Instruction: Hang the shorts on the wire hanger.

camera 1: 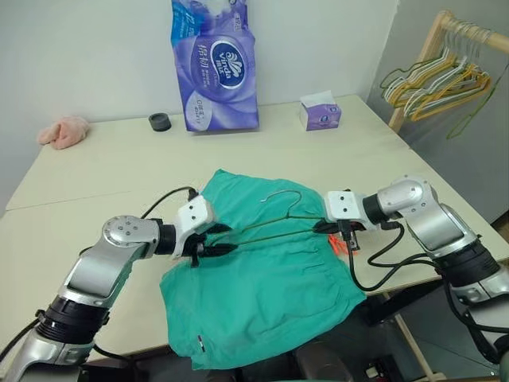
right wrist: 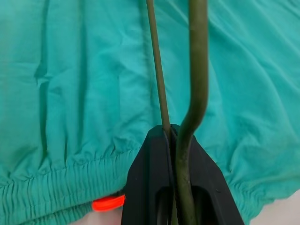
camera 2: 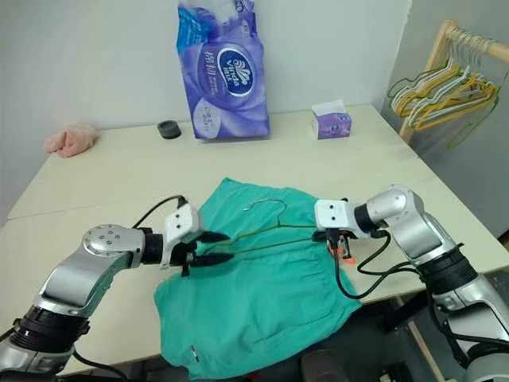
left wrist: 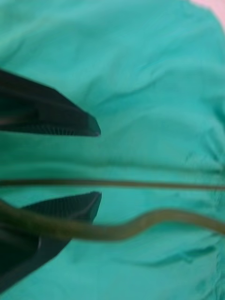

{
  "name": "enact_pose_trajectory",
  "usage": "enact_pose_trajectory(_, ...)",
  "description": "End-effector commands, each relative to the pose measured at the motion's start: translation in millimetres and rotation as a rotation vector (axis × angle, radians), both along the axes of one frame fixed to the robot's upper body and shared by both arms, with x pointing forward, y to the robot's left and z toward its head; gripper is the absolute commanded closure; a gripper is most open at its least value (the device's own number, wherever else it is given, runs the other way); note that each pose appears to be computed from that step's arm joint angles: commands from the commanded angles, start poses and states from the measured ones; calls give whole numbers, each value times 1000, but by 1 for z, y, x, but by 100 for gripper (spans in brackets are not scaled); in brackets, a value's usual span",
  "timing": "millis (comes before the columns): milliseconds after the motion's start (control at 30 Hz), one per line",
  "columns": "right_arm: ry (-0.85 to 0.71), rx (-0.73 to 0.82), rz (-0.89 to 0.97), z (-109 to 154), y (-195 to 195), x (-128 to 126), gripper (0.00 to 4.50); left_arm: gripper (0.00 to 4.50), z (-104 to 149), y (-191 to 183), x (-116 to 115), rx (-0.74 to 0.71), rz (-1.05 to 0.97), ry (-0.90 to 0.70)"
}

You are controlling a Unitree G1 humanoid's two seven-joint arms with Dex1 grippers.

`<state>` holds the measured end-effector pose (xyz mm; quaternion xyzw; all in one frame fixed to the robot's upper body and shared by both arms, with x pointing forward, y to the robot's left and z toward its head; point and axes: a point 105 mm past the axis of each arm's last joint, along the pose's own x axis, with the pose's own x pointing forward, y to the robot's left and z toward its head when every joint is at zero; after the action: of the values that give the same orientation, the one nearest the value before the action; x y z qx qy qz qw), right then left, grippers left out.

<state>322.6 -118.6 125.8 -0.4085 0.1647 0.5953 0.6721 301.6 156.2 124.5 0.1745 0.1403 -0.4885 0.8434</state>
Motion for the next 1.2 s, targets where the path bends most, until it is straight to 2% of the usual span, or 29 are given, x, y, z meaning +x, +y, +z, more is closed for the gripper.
enact_pose_trajectory(33, 7, 42, -103, 8, -21, 0, 450, 199, 23, 21, 11, -122, 161, -86)
enact_pose_trajectory(167, 101, 113, -256, 2, -46, -8, 450, 199, 25, 40, 12, -156, 243, -95)
enact_pose_trajectory(333, 214, 224, -423, 3, -66, -22, 450, 199, 28, 38, 8, -215, 208, -68)
enact_pose_trajectory(533, 352, 356, -721, -10, -106, -49, 450, 199, 21, 10, -15, -198, -20, -7)
enact_pose_trajectory(700, 463, 437, -943, -28, -136, -81, 450, 199, 18, 0, -21, -178, -119, 24)
enact_pose_trajectory(967, 612, 440, -1013, -39, -135, -122, 450, 199, 20, -3, -11, -147, -150, -2)
enact_pose_trajectory(1200, 681, 408, -946, -46, -116, -122, 450, 199, 20, -7, -7, -140, -152, -18)
